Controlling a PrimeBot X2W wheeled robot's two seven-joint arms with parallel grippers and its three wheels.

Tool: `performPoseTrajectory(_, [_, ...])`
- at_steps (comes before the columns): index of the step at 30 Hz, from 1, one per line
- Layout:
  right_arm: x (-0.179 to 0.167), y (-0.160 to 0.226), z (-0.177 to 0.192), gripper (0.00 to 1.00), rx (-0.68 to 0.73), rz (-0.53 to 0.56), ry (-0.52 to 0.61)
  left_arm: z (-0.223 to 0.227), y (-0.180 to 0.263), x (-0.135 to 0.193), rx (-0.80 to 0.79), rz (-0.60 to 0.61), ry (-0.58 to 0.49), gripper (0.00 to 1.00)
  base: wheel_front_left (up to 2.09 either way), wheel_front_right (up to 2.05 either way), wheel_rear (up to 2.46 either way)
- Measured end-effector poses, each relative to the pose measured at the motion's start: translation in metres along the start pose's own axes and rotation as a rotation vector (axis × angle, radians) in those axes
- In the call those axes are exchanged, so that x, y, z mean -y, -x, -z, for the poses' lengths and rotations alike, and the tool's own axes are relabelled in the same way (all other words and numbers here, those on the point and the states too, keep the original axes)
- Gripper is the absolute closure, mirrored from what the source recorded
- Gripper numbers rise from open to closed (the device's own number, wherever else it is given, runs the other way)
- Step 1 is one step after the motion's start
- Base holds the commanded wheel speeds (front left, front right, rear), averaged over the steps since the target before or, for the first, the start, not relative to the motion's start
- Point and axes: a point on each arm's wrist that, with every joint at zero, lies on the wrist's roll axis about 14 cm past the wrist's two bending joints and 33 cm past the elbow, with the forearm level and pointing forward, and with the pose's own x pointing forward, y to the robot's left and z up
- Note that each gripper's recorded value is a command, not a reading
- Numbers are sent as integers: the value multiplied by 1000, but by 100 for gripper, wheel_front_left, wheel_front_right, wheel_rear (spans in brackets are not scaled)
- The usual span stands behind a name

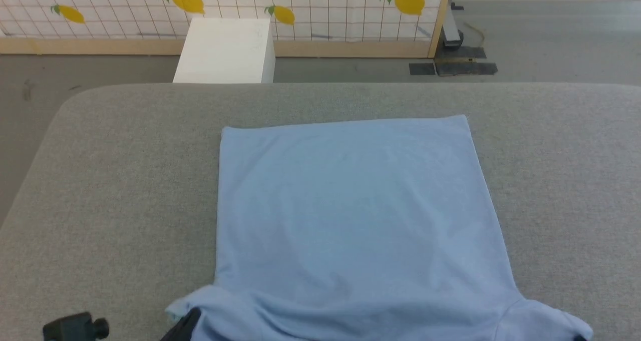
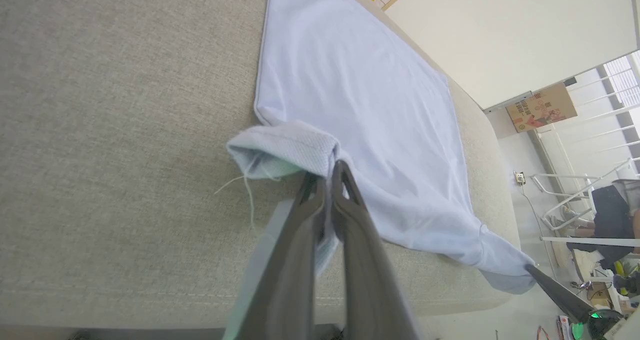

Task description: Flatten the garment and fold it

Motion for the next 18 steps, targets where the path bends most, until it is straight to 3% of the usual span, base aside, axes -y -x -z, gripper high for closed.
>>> performPoseTrajectory(9, [-1, -37, 22, 100, -63, -5, -12, 6, -23, 10, -38, 42, -10, 100, 0, 0, 0])
performPoseTrajectory(12, [6, -43, 35, 56, -93, 11, -18, 7, -26, 10, -45, 39, -17, 100, 0, 0, 0])
performPoseTrajectory(13, [7, -45, 36, 23, -96, 14, -17, 7, -26, 10, -45, 39, -17, 100, 0, 0, 0])
performPoseTrajectory(14, [9, -46, 37, 0, -94, 17, -13, 7, -27, 10, -46, 39, -17, 100, 0, 0, 0])
performPoseTrajectory(18, [13, -46, 26, 0, -59, 16, 7, 7, -28, 11, -45, 46, -23, 100, 0, 0, 0])
